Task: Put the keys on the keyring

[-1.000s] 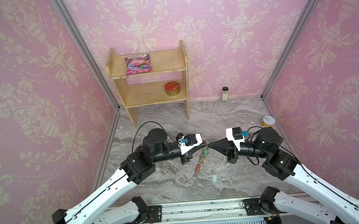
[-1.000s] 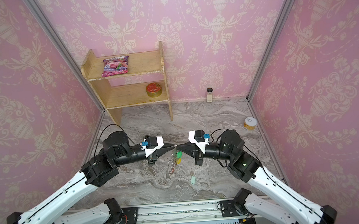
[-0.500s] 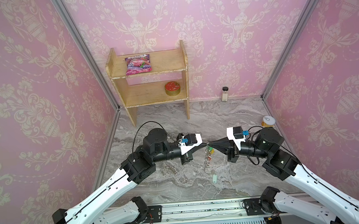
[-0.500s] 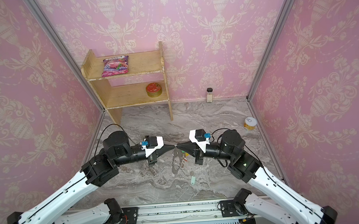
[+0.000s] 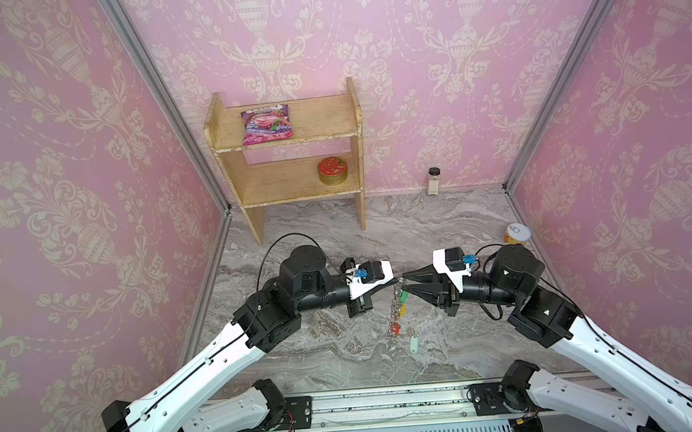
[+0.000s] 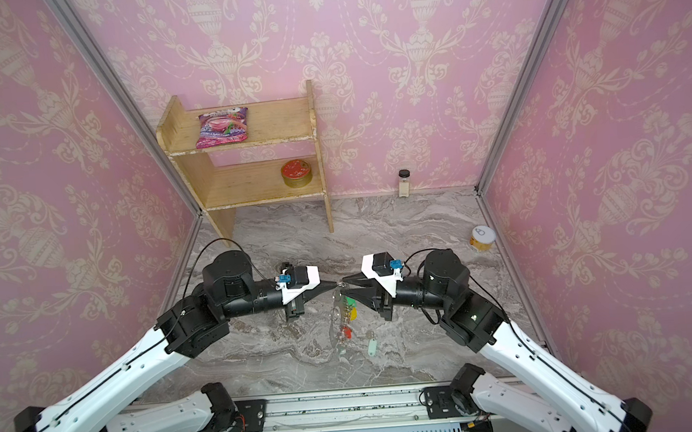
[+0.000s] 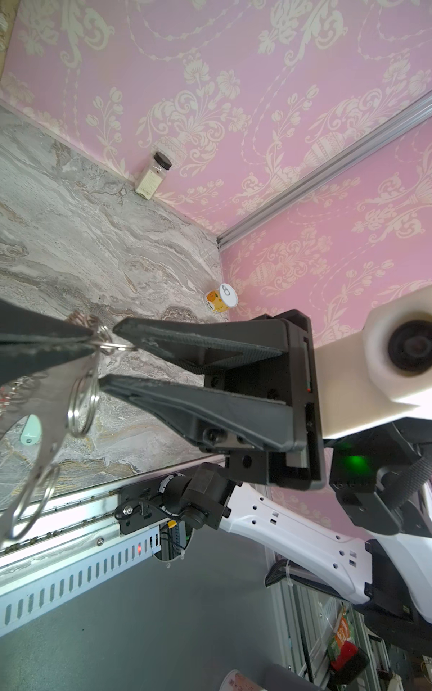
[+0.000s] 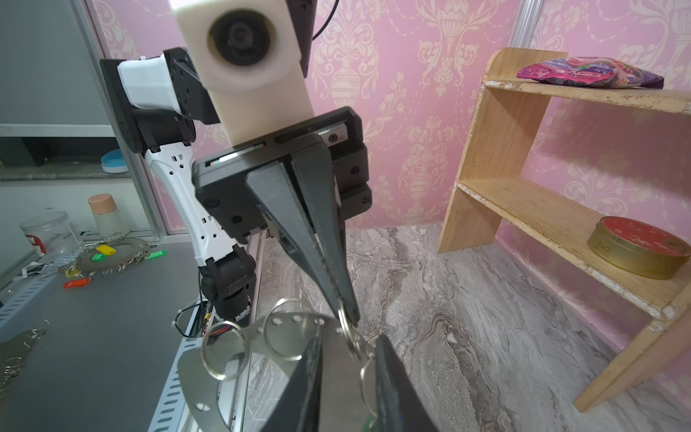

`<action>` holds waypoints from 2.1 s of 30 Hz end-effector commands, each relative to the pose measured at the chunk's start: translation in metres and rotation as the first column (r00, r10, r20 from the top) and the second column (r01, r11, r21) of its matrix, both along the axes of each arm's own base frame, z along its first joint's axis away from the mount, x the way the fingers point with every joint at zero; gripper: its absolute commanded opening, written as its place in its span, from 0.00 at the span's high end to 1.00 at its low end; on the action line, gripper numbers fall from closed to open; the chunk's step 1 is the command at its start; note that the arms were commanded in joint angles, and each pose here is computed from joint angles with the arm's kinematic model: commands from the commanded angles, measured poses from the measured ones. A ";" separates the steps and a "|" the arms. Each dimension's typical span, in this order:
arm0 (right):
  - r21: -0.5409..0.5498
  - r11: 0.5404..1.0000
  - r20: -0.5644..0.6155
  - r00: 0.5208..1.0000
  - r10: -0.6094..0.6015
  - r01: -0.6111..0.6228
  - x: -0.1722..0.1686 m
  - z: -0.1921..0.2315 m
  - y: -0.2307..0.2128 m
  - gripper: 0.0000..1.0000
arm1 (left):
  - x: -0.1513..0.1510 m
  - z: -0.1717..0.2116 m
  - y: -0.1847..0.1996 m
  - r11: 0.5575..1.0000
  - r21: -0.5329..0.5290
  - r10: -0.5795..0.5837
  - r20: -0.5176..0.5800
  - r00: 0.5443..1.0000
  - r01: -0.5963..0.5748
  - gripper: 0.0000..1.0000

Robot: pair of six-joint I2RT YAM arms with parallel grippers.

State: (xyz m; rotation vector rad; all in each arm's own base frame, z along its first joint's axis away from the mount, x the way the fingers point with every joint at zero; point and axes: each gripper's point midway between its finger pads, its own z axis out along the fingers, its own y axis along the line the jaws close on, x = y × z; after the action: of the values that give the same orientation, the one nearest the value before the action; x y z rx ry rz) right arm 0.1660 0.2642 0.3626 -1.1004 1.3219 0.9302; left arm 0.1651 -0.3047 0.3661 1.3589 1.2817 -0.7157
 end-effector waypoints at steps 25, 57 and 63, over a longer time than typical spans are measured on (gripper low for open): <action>-0.158 0.985 0.069 0.995 0.075 -0.063 -0.021 -0.010 -0.001 0.65 | -0.008 0.008 -0.001 0.982 0.184 -0.005 0.249 0.968 -0.042 1.00; -0.303 0.879 -0.501 0.723 -0.476 0.368 0.018 -0.126 -0.052 0.43 | 0.021 -0.015 0.018 0.955 0.150 0.208 0.275 0.939 -0.255 1.00; -0.477 0.793 -0.589 0.533 -0.608 0.379 0.003 -0.184 -0.062 0.48 | 0.034 -0.021 0.027 0.926 0.156 0.292 0.274 0.916 -0.343 1.00</action>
State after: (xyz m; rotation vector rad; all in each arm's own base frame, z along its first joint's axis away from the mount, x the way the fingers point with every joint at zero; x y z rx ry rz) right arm 0.1761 0.2152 0.2094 -0.6145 2.1915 0.8038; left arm 0.1911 -0.2836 0.3269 1.4198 1.3521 -0.2092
